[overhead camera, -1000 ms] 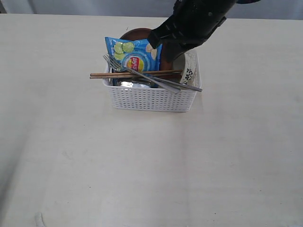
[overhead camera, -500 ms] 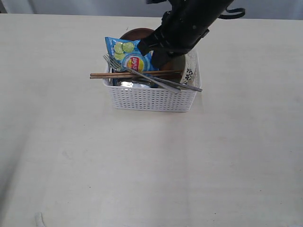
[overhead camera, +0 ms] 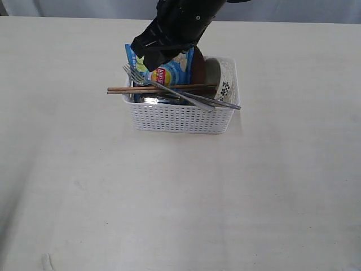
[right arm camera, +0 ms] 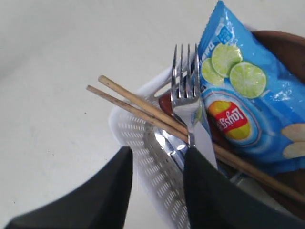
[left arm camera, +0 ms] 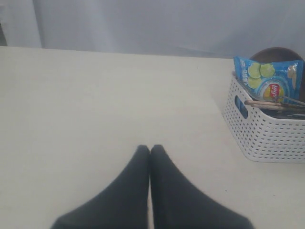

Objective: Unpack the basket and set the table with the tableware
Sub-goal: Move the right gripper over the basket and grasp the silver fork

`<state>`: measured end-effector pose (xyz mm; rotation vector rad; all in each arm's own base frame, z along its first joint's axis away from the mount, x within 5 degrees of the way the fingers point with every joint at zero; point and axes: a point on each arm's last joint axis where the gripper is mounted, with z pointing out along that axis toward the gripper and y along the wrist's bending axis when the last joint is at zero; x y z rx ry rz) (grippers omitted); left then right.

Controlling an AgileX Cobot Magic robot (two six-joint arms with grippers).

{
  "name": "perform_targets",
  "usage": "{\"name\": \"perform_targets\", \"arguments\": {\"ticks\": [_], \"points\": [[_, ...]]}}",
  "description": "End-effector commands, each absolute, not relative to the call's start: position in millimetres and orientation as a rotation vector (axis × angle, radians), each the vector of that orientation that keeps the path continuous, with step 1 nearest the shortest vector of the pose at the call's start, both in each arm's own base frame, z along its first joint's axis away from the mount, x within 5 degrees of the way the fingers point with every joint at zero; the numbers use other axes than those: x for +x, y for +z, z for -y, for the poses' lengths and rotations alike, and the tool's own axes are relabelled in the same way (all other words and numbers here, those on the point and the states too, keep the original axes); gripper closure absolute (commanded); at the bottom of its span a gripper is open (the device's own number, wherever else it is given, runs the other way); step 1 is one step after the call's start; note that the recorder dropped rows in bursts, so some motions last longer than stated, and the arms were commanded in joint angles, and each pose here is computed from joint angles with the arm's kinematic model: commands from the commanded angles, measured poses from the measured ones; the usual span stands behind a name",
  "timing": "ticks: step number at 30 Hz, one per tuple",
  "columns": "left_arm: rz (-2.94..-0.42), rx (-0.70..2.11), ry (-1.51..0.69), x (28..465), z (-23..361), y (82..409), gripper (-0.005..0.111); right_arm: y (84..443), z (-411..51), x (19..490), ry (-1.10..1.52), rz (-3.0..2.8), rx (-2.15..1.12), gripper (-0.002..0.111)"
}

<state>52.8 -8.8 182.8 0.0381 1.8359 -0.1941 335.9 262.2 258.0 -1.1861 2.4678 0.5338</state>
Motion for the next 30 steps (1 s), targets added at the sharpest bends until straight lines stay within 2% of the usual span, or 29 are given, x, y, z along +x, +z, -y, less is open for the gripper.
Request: {"name": "perform_targets", "arguments": {"ticks": [1,23,30], "points": [[-1.834,0.046,-0.195,53,9,182,0.107,247,-263,343,0.48,-2.519,-1.23,0.073],[-1.834,0.046,-0.195,53,9,182,0.107,215,-265,360,0.281,-2.512,-1.404,0.073],[-1.834,0.046,-0.195,53,9,182,0.107,212,-268,358,0.332,-2.531,-1.395,0.073]]}}
